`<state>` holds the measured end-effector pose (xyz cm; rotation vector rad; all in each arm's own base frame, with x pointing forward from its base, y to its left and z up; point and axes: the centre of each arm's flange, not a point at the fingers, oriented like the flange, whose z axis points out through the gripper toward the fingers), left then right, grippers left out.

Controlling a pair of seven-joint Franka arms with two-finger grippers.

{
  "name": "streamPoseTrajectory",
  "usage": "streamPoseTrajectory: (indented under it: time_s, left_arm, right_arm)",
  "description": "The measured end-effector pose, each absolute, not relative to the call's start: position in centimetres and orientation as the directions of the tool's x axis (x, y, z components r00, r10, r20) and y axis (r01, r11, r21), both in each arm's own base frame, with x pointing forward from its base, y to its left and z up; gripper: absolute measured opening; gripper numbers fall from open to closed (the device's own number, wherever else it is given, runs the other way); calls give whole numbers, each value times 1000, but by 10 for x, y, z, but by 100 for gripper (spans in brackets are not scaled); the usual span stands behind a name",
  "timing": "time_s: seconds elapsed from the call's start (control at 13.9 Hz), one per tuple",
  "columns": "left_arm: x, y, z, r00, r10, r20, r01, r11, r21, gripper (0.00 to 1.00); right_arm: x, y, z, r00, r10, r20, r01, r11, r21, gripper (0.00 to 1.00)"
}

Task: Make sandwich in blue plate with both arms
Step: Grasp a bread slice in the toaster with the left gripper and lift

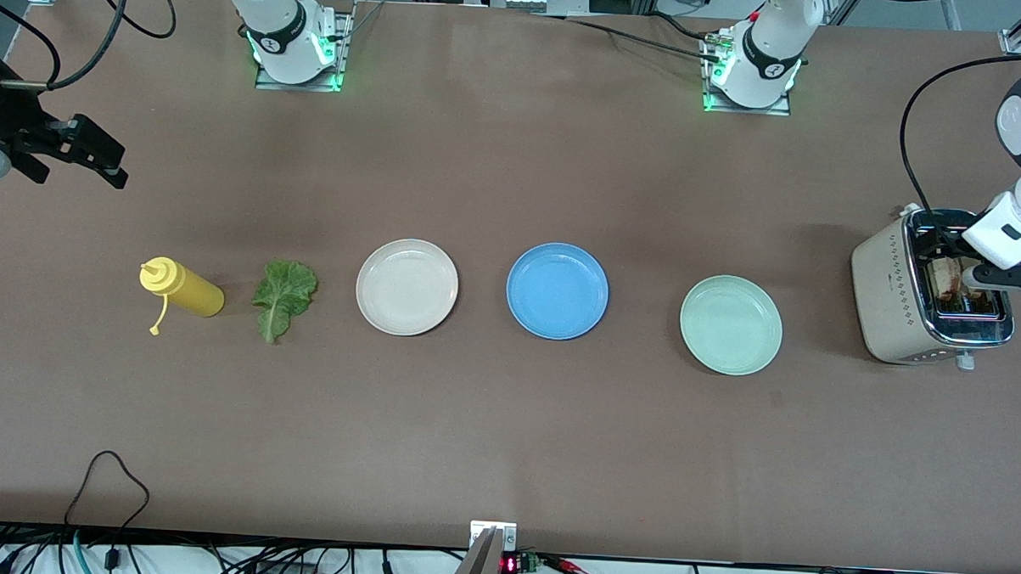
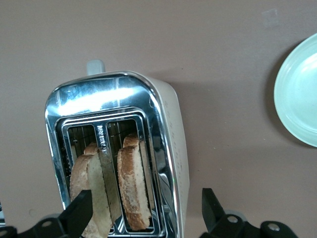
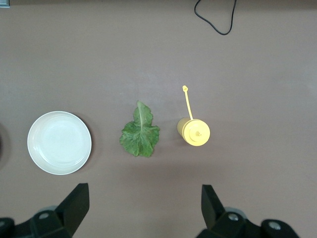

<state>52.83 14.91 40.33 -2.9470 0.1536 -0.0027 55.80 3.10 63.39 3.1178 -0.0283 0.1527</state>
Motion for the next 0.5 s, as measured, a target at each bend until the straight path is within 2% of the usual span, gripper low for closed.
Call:
streamPoseTrajectory:
  time_s: [0.07, 0.14, 0.36, 0.43, 0.5]
  left_arm:
    - [521, 158, 391, 995, -101, 18, -95, -977, -191, 89]
    - [519, 159, 386, 995, -99, 22, -93, -977, -190, 89]
    - [515, 159, 377, 995, -97, 14, -92, -978, -185, 53]
    - [513, 163, 375, 996, -90, 11, -86, -979, -183, 45]
    - [511, 168, 371, 997, -82, 15, -78, -980, -182, 45]
  right_arm:
    - [558, 31, 634, 995, -17, 98, -19, -1000, 19, 100]
    - [558, 31, 634, 995, -17, 98, -19, -1000, 19, 100]
    - [558, 31, 634, 995, -17, 98, -19, -1000, 19, 100]
    - [558, 31, 634, 995, -17, 98, -19, -1000, 19, 100]
    - [558, 31, 634, 995, -17, 98, -19, -1000, 19, 100]
